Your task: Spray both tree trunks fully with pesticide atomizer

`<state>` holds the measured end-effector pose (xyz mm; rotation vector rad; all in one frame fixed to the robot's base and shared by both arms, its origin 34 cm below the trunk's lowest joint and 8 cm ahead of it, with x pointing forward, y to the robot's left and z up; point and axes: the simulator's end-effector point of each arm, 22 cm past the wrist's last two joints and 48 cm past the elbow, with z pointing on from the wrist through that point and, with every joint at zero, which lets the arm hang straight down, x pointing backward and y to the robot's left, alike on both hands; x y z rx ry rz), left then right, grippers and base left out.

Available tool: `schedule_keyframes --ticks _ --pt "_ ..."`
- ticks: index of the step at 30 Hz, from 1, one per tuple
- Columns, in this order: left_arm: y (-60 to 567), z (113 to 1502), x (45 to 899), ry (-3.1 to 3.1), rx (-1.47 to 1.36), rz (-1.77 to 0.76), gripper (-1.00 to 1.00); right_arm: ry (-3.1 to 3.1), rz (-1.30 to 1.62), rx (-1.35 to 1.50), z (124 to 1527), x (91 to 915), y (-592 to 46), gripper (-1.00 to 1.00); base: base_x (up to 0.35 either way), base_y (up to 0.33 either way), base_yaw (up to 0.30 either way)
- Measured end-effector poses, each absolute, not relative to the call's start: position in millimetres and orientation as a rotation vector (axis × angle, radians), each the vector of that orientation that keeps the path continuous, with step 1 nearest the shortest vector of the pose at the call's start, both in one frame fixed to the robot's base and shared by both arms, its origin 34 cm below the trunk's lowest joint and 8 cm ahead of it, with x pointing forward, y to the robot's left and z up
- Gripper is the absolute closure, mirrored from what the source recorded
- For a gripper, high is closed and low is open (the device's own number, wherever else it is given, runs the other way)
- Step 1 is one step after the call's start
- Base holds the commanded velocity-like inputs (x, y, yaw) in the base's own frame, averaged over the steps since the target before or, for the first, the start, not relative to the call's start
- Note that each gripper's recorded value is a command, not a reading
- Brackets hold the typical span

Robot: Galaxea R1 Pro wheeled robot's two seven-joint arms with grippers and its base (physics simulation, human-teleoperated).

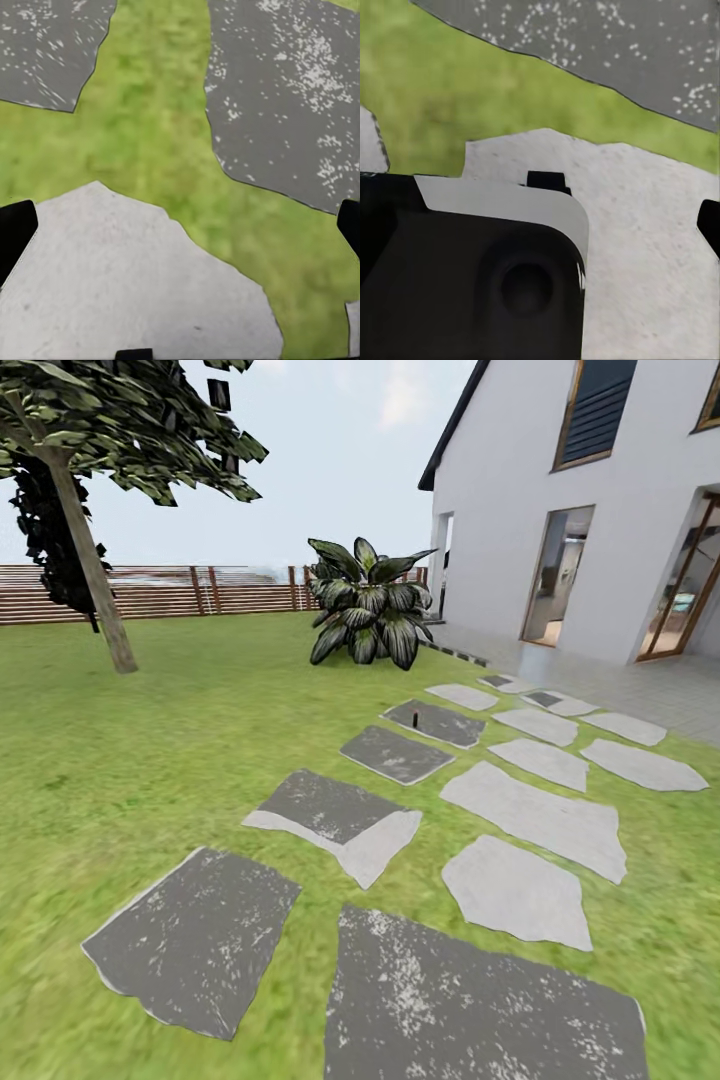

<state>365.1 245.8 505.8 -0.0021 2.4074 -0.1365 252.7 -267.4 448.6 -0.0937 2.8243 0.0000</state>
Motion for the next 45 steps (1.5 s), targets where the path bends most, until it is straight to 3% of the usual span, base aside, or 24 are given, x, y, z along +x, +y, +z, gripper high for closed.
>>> schedule_keyframes --ticks 19,45 --pt "245.8 505.7 364.8 2.408 -0.002 -0.137 -1.0 2.824 0.0 -0.094 448.6 252.6 -267.4 -1.0 0.346 -0.046 0.0" --pt "245.8 505.6 364.6 2.409 -0.002 -0.137 -1.0 2.824 0.0 -0.095 448.6 252.9 -267.4 -1.0 0.309 -0.168 0.0"
